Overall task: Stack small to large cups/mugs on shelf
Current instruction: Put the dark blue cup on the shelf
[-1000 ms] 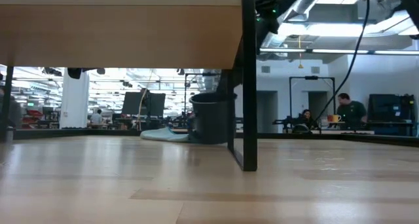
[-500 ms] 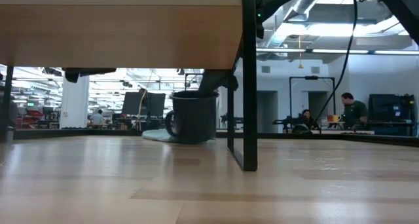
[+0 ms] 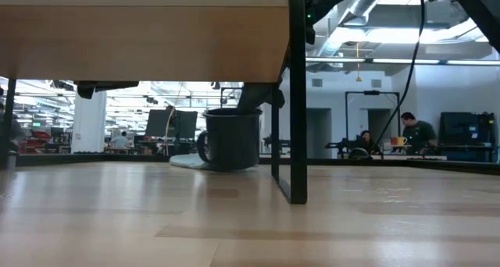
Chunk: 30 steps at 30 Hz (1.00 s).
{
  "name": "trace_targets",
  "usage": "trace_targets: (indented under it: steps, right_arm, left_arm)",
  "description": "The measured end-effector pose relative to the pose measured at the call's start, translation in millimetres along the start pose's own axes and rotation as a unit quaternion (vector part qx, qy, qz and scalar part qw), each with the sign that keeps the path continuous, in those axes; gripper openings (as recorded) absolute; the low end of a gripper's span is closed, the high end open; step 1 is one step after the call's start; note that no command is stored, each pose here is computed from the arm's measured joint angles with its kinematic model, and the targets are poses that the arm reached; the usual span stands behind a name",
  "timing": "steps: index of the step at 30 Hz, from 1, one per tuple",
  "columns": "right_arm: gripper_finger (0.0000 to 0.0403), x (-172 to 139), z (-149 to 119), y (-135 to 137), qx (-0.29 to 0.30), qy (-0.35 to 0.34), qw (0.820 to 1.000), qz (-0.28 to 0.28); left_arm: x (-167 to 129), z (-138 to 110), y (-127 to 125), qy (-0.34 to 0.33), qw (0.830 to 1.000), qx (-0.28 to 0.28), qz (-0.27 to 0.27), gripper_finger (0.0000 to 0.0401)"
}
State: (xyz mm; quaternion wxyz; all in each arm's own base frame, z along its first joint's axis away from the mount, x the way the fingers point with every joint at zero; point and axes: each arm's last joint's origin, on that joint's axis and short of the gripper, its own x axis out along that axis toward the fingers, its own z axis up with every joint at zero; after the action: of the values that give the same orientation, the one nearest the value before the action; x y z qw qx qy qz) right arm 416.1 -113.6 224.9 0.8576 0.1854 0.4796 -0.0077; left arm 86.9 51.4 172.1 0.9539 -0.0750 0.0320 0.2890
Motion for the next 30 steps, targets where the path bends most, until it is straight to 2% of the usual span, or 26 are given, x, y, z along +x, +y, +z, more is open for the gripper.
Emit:
trace_targets:
  steps: [5,14,18,30]
  right_arm:
    - [0.0027,0.6,-0.2,2.3,-0.005,0.000,1.000,0.000]
    - [0.0068,0.0,0.0,2.4,-0.005,0.000,1.000,-0.002]
    - [0.0070,-0.1,0.2,1.2,-0.006,-0.003,1.000,-0.025]
    - [0.0072,-0.2,0.7,1.2,-0.009,-0.006,1.000,-0.024]
  left_arm:
    - [0.0,0.0,0.0,0.000,1.000,-0.002,0.000,0.0000]
    - [0.0,0.0,0.0,0.000,1.000,-0.003,0.000,0.0000]
    - [0.0,0.0,0.0,0.000,1.000,-0.004,0.000,0.0000]
    - [0.0,-3.5,0.5,0.018,1.000,-0.002,0.002,0.0000]
